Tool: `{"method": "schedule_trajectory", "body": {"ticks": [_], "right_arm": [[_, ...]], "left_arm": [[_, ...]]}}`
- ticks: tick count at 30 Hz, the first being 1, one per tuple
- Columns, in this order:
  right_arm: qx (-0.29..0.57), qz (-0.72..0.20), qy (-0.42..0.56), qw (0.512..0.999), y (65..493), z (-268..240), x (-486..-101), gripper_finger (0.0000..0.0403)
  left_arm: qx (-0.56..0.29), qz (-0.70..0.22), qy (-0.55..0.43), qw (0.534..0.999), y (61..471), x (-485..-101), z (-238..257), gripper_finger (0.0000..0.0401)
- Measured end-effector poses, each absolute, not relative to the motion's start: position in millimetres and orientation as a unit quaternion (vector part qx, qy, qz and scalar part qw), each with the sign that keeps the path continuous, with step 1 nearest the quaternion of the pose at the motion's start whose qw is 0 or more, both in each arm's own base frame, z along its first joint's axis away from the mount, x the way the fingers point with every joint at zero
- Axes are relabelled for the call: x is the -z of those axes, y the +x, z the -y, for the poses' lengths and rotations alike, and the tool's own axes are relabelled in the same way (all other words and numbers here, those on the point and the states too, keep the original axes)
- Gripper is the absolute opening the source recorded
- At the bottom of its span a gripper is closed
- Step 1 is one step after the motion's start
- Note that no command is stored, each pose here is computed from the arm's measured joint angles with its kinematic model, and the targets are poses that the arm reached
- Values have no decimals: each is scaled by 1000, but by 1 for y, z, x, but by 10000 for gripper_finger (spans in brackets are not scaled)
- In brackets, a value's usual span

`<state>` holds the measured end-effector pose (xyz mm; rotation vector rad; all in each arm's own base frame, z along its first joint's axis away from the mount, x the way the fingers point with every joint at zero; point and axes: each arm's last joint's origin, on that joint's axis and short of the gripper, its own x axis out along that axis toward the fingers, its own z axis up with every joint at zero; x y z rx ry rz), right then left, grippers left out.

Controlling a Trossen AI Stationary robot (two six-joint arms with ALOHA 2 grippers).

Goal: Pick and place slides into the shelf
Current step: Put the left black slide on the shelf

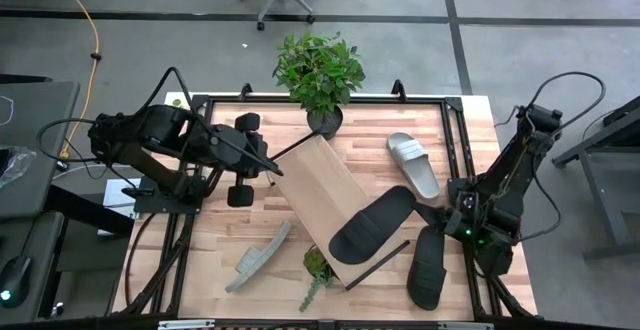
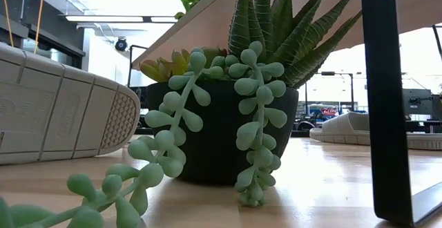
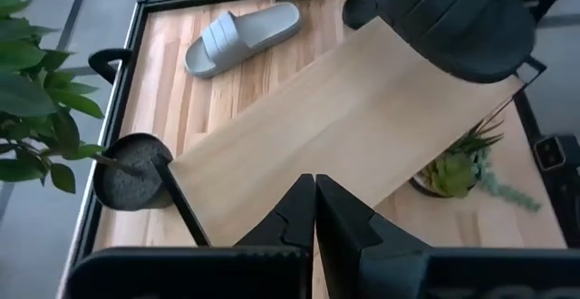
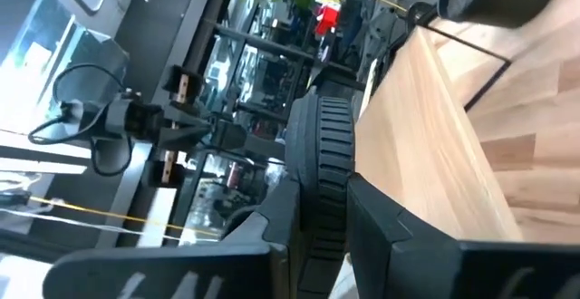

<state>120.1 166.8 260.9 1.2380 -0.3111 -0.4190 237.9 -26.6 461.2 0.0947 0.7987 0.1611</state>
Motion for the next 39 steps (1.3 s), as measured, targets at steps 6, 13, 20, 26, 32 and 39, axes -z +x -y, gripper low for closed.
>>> {"method": "schedule_trajectory", "body": {"ticks": [6, 13, 20, 26, 32, 39], "right_arm": [[198, 137, 554, 797, 115, -156, -260, 43], [201, 139, 552, 797, 105, -134, -264, 43], [207, 141, 543, 801, 106, -131, -267, 43], [210, 142, 541, 802, 112, -139, -257, 43], [211, 145, 549, 796, 120, -152, -248, 43], [210, 147, 554, 792, 129, -168, -241, 43]], "left_arm": [[-84, -389, 33, 917, 241, -460, 27, 3], [-84, -391, 34, 916, 247, -457, 28, 3], [-83, -402, 41, 911, 255, -451, 29, 3], [-81, -412, 46, 907, 263, -446, 30, 3], [-73, -414, 49, 906, 266, -444, 31, 3], [-68, -415, 47, 906, 266, -444, 31, 3]]}}
